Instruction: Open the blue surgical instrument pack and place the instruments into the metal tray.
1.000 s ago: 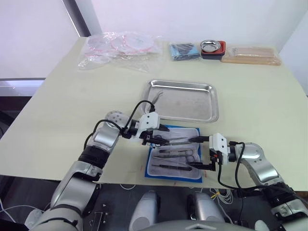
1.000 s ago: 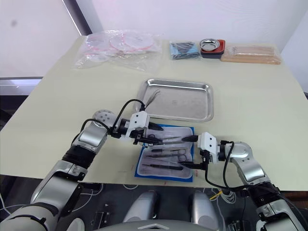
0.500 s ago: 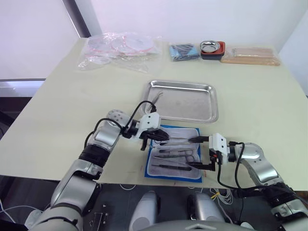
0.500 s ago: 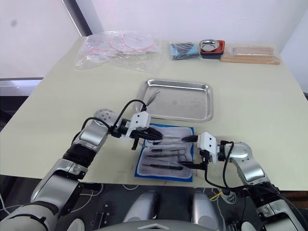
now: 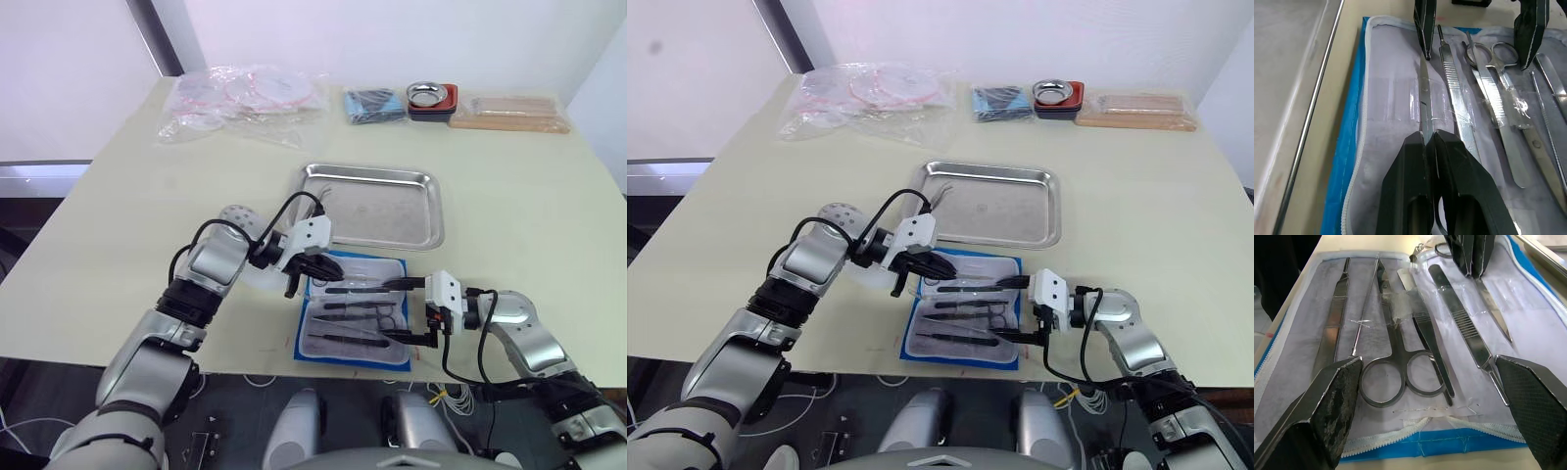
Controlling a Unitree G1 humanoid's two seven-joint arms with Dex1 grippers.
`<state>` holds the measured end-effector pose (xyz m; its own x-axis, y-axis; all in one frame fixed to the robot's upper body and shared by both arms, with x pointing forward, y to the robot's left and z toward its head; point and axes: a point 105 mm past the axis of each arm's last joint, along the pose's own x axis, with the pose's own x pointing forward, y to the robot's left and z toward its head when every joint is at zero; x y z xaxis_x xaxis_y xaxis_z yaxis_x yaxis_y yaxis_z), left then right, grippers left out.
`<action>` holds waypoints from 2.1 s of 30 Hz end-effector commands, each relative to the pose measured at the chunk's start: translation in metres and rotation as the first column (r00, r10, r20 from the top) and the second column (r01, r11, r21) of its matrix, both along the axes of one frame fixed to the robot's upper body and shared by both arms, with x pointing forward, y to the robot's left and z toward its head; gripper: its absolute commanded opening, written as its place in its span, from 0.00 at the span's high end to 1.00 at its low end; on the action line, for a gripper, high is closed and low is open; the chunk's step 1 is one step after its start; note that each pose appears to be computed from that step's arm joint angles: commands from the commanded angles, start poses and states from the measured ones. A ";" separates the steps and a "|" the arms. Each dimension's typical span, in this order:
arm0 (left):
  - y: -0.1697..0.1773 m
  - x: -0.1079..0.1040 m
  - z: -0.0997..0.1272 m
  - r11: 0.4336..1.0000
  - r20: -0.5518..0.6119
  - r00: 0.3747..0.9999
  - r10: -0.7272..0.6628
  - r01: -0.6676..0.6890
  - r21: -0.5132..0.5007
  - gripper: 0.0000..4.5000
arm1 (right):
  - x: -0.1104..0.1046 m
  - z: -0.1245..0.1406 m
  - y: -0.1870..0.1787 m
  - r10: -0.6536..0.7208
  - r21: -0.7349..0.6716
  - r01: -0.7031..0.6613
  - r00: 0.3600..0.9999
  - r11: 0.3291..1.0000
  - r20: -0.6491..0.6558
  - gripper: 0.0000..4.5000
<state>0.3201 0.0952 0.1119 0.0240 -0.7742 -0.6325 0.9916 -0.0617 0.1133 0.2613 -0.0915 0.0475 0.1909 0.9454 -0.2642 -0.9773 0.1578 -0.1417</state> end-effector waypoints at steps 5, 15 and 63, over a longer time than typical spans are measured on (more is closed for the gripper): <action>-0.005 -0.004 0.022 0.999 0.048 0.999 -0.023 0.021 0.048 0.98 | -0.019 -0.048 -0.007 -0.030 -0.119 0.009 0.984 0.993 -0.176 0.00; 0.010 -0.007 0.025 0.992 0.042 0.999 0.006 -0.011 0.125 0.98 | -0.020 -0.049 -0.006 -0.031 -0.120 0.010 0.983 0.993 -0.179 0.00; 0.006 0.065 0.075 0.639 0.036 0.686 0.727 -0.656 -0.402 0.98 | -0.020 -0.056 -0.009 -0.011 -0.131 -0.014 0.981 0.991 -0.191 0.00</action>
